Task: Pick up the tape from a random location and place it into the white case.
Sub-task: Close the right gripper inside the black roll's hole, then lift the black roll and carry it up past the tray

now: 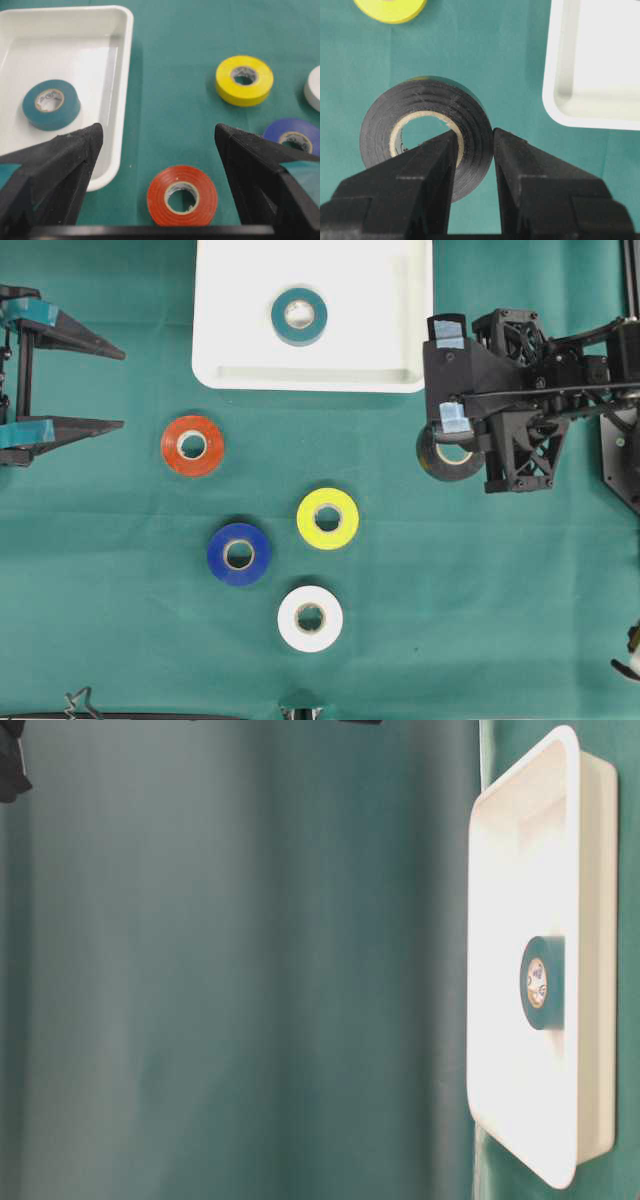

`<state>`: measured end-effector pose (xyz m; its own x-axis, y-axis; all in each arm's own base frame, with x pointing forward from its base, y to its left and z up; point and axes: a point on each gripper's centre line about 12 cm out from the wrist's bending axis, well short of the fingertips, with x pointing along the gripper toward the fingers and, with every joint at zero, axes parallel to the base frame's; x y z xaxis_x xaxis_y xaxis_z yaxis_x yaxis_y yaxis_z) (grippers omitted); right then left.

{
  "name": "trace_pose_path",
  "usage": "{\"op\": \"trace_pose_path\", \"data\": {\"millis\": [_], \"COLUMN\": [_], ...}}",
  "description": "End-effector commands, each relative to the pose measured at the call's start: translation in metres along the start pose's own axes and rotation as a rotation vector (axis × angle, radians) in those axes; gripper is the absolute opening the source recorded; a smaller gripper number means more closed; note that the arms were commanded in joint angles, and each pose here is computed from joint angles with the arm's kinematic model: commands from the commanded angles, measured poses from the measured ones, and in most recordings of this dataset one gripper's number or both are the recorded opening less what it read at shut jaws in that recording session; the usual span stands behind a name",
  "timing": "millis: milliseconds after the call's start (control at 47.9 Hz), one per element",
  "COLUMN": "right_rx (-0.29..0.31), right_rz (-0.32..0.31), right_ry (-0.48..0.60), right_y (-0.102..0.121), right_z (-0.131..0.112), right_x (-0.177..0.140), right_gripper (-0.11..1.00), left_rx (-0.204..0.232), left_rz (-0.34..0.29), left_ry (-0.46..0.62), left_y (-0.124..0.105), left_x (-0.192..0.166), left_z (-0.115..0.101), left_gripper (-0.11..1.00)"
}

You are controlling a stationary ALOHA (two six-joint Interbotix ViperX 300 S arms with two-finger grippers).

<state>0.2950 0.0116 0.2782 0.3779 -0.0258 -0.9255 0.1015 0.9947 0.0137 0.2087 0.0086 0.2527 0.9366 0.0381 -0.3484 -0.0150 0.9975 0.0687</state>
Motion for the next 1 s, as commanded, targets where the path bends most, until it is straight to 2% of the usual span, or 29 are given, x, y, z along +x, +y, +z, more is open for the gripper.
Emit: {"op": "trace_pose_path", "data": {"millis": [0,668,982], "right_rx": [0.007,0.004,-0.010], "right_rz": [0.007,0.007,-0.067], "right_ry": [-0.048,-0.052,-0.052], "right_y": [0.000,0.000,-0.014], "right_z": [0.007,0.007,0.007], "right_x": [-0.013,-0.013,-0.012], "right_gripper": [0.23,0.23,0.23], "left_rx": [-0.005,-0.005,-0.005], "left_rz": [0.001,0.000,0.000], "left_ry": [-0.012,-0.009,-0.009], "left_y": [0.000,0.000,0.000], "left_x": [0.000,0.000,0.000], "left_z": [0.005,0.004,0.004], "left_gripper": [0.98,0.98,0.98]}}
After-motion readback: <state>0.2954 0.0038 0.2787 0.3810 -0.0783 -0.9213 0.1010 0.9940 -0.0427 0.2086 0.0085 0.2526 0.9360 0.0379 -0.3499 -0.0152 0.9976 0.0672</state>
